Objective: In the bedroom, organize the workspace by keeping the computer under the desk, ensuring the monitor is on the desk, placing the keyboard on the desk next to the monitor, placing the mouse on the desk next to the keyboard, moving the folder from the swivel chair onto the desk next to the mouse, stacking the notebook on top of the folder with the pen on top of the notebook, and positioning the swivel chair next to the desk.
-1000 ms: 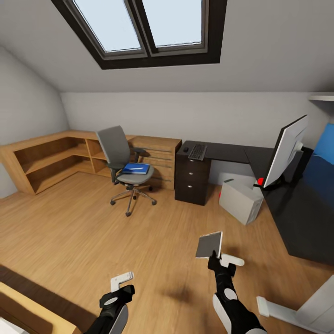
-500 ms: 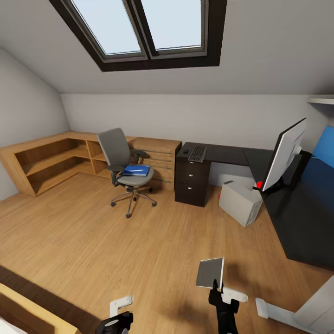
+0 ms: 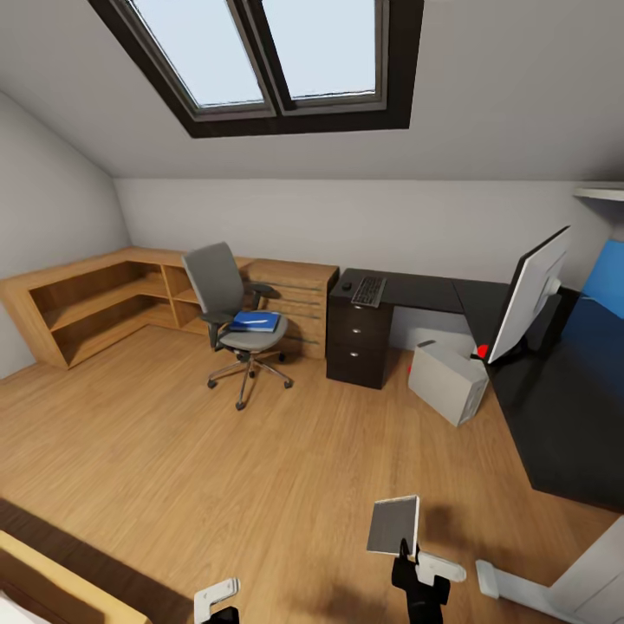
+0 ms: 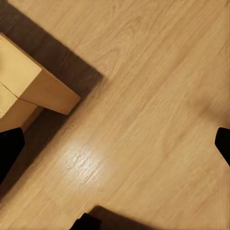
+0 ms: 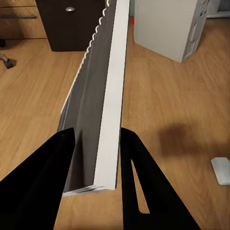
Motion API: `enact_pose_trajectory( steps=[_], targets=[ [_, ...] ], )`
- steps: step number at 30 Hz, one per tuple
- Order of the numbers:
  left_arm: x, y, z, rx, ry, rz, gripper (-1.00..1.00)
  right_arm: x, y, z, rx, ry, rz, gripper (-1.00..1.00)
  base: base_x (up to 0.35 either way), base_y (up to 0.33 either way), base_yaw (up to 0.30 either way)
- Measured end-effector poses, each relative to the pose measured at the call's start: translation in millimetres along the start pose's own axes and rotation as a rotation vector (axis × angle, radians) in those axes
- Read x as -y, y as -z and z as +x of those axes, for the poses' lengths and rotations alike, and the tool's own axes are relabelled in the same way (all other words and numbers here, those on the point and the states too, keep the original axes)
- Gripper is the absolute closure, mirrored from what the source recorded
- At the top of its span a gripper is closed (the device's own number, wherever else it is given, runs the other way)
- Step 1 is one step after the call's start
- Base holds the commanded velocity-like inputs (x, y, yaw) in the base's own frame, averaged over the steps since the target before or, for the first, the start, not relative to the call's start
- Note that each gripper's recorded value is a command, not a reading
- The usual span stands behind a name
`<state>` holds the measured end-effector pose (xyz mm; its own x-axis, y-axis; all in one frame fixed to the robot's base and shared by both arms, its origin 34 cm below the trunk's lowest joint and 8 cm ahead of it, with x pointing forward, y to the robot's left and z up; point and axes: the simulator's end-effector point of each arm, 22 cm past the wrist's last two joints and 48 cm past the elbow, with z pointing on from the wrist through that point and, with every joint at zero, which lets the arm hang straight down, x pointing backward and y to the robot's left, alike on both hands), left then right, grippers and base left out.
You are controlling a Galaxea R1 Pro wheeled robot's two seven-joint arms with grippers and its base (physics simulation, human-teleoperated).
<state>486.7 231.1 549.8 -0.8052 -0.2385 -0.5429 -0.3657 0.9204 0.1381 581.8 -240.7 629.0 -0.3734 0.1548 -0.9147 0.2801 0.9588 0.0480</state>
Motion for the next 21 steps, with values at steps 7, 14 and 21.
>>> enact_pose_trajectory(
  steps=[7, 14, 21],
  targets=[
    [-1.1, 9.6, -6.5, 0.001, 0.000, 0.001, -1.00, -0.8, 4.6, -10.7, 0.001, 0.000, 0.000, 1.00, 0.000, 0.000, -0.050],
    [-2.8, 19.6, -15.0, 0.007, 0.003, 0.002, -1.00, -0.4, 8.7, -24.6, 0.009, -0.002, 0.000, 1.00, 0.000, 0.083, -0.162],
    [-4.1, 29.7, -23.4, 0.012, 0.005, 0.004, -1.00, -2.4, 13.5, -37.6, 0.015, -0.004, -0.002, 1.00, 0.000, 0.293, -0.171]
  ],
)
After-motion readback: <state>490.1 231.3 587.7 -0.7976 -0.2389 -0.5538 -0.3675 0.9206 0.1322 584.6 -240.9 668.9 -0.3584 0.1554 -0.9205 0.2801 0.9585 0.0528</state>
